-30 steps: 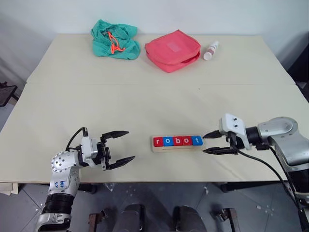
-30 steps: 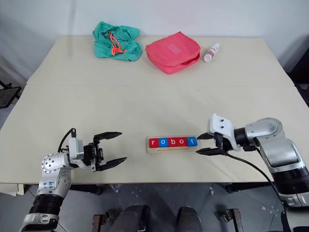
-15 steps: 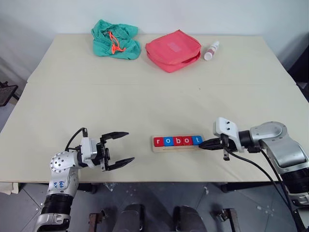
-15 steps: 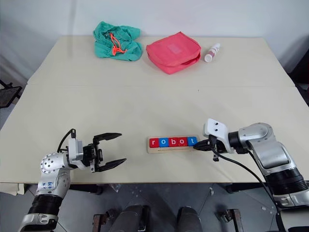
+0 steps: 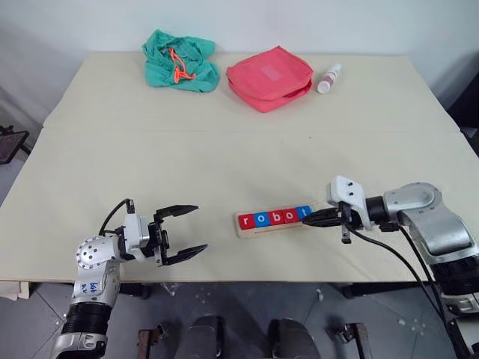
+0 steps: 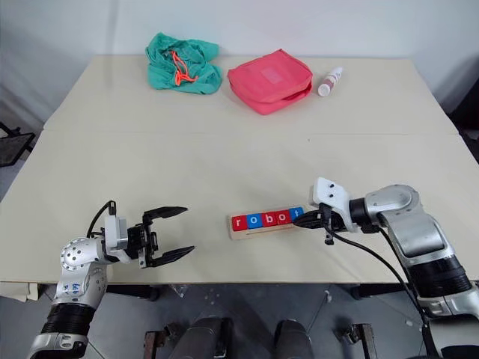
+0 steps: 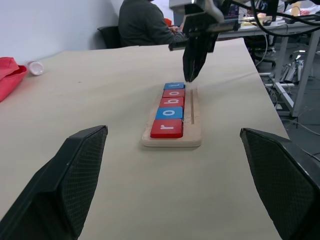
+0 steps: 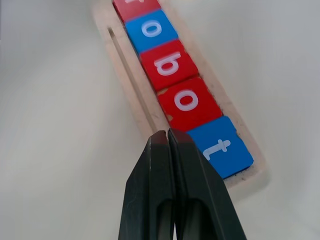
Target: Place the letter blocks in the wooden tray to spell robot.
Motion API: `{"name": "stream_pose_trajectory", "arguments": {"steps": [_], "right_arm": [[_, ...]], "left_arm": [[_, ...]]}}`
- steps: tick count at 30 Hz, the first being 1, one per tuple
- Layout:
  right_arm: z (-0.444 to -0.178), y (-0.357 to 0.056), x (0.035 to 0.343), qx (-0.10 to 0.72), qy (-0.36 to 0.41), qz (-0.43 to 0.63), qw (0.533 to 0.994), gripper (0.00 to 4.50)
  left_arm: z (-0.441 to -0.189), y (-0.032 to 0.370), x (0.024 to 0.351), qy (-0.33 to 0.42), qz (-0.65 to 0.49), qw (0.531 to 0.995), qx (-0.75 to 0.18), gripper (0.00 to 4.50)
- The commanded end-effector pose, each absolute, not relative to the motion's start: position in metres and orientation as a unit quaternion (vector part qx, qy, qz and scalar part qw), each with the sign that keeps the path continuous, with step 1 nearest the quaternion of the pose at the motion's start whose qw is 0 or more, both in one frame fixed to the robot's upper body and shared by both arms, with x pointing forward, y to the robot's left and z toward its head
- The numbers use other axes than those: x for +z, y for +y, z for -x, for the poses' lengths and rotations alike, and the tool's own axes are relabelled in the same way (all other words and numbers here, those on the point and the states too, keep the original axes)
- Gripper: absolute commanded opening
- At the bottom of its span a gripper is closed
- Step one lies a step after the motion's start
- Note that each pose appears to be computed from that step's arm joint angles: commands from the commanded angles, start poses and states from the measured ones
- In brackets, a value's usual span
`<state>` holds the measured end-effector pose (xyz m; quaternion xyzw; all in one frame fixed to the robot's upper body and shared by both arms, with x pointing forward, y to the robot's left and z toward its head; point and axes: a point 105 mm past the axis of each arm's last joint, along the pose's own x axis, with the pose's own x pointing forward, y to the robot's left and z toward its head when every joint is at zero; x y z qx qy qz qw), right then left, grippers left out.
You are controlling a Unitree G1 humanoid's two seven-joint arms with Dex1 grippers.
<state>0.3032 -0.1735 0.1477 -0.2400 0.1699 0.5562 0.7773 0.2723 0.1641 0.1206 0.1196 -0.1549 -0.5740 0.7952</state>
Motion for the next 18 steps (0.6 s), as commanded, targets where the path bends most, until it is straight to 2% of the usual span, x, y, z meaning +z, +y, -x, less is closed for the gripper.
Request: {"name": "stream_pose_trajectory", "arguments": {"steps": [1, 3, 6, 10, 16, 17, 18], "right_arm": [[-0.298, -0.188, 0.165, 0.538, 0.131, 0.228, 0.801, 0.06], [-0.295, -0.194, 0.166, 0.539, 0.110, 0.226, 0.804, 0.06], [-0.290, -0.214, 0.165, 0.537, 0.088, 0.224, 0.809, 0.66], [-0.290, -0.236, 0.166, 0.534, 0.074, 0.232, 0.809, 1.95], [-0.293, -0.268, 0.161, 0.525, 0.064, 0.244, 0.813, 4.16], [-0.293, -0.273, 0.161, 0.525, 0.057, 0.239, 0.815, 4.45], [-0.292, -0.275, 0.161, 0.527, 0.046, 0.232, 0.816, 4.48]], "left_arm": [[-0.271, 0.168, 0.127, -0.158, -0.126, 0.798, -0.568, 4.50], [-0.273, 0.169, 0.127, -0.154, -0.123, 0.804, -0.561, 4.50], [-0.279, 0.177, 0.129, -0.140, -0.137, 0.822, -0.534, 4.50], [-0.283, 0.189, 0.131, -0.136, -0.164, 0.838, -0.502, 4.50], [-0.282, 0.206, 0.147, -0.157, -0.148, 0.848, -0.484, 4.50], [-0.281, 0.209, 0.149, -0.160, -0.145, 0.851, -0.479, 4.50], [-0.281, 0.212, 0.150, -0.161, -0.143, 0.853, -0.474, 4.50]]}}
